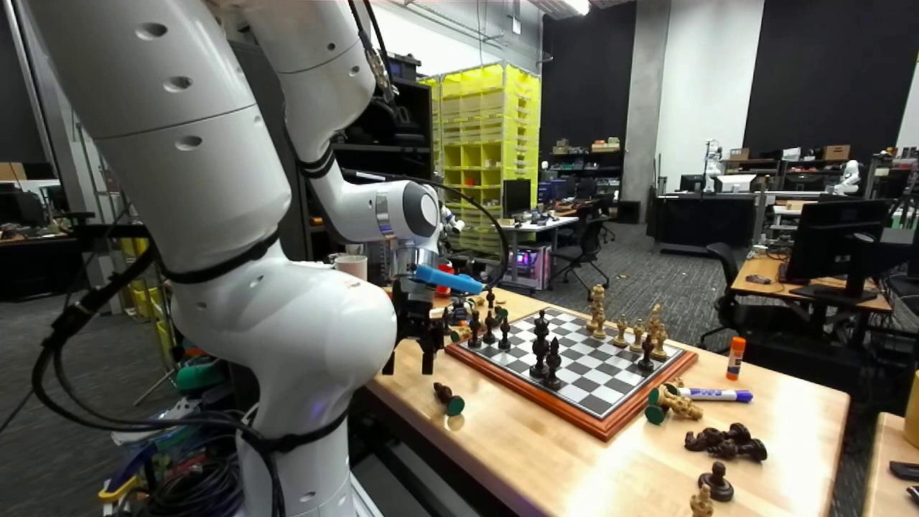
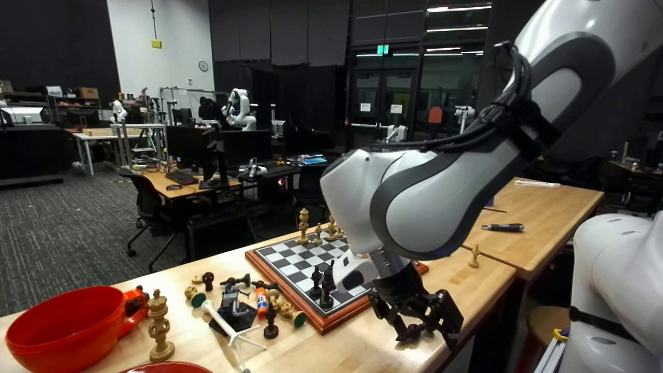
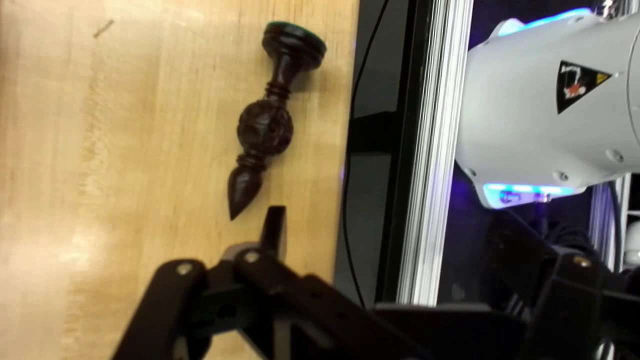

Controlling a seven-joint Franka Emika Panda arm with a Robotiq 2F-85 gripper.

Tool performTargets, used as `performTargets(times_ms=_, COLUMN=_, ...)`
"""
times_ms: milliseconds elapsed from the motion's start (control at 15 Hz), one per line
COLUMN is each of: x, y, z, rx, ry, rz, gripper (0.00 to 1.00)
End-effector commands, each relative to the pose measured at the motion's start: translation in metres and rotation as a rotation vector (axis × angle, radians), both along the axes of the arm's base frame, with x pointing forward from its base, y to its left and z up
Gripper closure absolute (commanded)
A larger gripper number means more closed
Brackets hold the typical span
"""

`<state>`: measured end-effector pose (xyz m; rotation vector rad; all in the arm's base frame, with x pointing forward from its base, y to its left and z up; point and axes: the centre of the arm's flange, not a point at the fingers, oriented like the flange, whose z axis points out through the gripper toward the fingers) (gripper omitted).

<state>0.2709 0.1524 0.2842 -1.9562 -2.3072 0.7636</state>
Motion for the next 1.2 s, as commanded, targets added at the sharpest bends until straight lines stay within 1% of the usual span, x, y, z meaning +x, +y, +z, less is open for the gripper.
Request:
performTargets(times_ms=0, x=-0.044, y=-0.015, z=-0.007, rx=-0.052, ry=0.053, rz=0.186, gripper=0.0)
performTargets(times_ms=333, x=-0.054, y=-0.008, z=-0.007, rx=-0.136, ry=0.123, rz=0.425, gripper=0.0)
performTargets(times_ms=600, x=-0.06, y=-0.001, z=-0.006, rx=-0.211, ry=0.145, rz=0.619, gripper=0.0)
performTargets(times_ms=933, x=-0.076, y=0.014, z=0.01, rx=-0.299, ry=0.119, rz=0.858, gripper=0.0)
performTargets(times_ms=1133, x=-0.083, y=0.027, z=0.027, rx=-0.347, ry=0.073, rz=0.992, gripper=0.0)
